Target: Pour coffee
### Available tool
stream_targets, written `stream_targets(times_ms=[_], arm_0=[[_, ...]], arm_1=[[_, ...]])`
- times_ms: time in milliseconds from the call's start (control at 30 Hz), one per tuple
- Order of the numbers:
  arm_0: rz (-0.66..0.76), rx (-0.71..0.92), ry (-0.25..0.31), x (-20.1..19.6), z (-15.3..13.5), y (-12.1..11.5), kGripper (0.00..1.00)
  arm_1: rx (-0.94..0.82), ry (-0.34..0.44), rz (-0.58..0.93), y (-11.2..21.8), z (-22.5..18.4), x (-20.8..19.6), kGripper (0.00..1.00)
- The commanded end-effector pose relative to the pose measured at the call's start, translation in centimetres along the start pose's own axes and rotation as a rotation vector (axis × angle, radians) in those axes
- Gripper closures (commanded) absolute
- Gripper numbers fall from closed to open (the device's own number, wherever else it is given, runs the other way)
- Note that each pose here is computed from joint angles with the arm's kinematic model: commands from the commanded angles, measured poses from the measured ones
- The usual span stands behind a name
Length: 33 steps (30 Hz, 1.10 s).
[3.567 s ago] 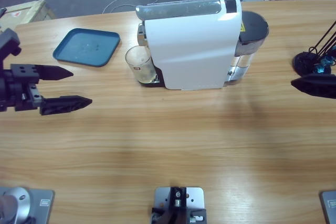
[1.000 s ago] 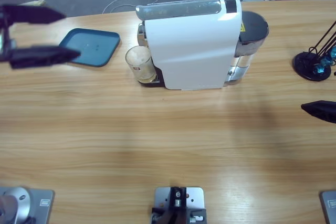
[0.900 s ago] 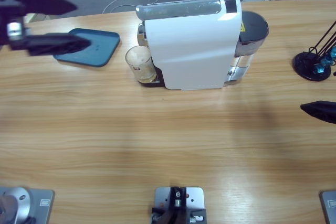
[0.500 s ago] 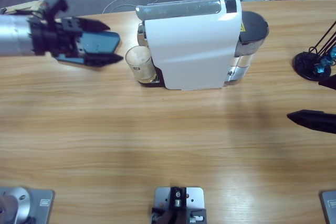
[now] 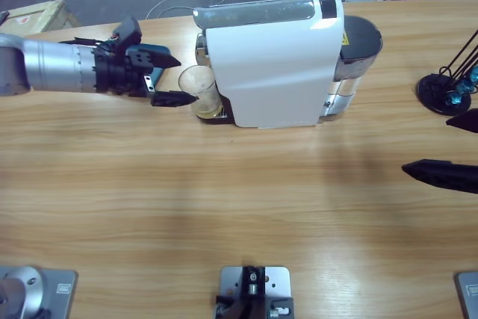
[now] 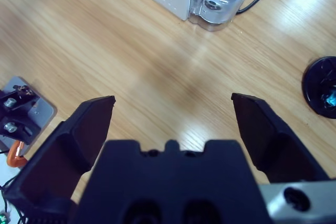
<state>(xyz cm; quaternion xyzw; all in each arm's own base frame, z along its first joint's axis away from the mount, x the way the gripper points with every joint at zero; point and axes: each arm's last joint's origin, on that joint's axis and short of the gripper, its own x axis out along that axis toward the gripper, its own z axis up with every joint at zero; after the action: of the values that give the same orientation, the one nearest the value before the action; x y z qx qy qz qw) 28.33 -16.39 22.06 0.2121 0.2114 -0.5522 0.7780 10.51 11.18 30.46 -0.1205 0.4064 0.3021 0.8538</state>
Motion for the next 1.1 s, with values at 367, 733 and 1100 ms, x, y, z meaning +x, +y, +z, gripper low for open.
stream_targets(times_ms=[367,733,1100], arm_0=[[-0.083,-0.034,0.016,4.5,-0.8,0.6,0.001],[-0.071,-0.005,0.041,5.1,-0.5,-0.1,0.838],[0.117,-0.134,-0.042,-3.1,-1.3,3.1,1.000]], arm_1=[[0.000,0.067,0.013,0.4,-0.6,2.2,0.000],[0.007,0.053,0.017,0.3,-0.8,1.8,0.000],[0.014,0.051,0.015,0.3,-0.8,2.0,0.000]])
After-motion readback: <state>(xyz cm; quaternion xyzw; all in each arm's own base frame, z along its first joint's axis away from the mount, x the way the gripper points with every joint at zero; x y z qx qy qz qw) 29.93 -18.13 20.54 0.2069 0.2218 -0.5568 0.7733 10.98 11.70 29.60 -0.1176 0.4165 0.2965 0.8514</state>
